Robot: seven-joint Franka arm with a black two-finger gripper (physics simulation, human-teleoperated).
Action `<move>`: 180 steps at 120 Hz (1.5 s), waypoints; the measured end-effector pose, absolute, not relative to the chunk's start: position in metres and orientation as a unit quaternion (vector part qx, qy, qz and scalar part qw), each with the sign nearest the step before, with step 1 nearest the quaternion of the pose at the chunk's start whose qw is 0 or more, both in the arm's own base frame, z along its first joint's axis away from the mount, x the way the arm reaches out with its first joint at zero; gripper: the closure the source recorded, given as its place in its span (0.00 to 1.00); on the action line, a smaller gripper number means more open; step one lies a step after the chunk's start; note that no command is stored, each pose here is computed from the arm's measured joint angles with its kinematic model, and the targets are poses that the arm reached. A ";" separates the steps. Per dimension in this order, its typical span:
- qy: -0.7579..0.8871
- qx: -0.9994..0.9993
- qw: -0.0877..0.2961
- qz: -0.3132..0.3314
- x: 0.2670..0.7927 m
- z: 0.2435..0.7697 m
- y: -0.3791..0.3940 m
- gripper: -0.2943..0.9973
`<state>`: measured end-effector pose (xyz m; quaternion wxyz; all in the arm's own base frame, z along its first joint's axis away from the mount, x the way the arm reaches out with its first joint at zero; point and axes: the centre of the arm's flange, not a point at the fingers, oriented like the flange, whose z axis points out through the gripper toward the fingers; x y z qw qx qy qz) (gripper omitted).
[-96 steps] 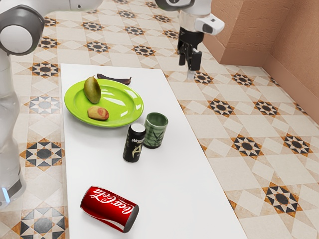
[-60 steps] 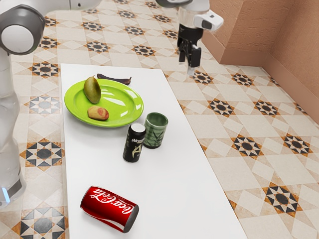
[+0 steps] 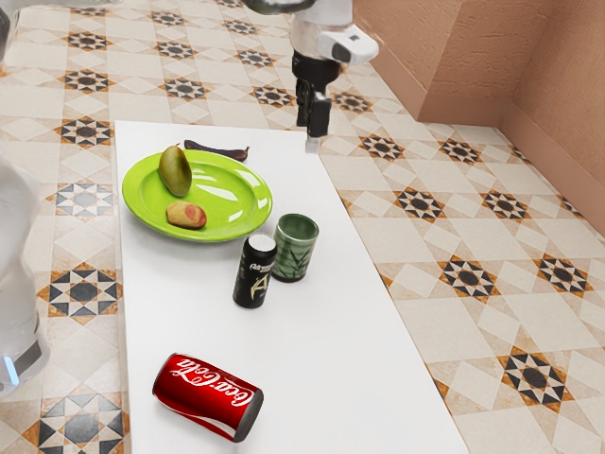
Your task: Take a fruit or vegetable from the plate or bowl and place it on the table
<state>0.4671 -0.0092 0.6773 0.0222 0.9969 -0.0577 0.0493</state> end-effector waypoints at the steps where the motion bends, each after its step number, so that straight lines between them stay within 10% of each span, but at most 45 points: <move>1: -0.061 0.997 0.023 0.048 0.463 0.674 -0.011 0.23; 65: -0.059 0.997 0.038 0.019 0.340 0.533 0.036 0.23; 180: -0.032 0.998 0.052 0.015 0.316 0.466 0.101 0.23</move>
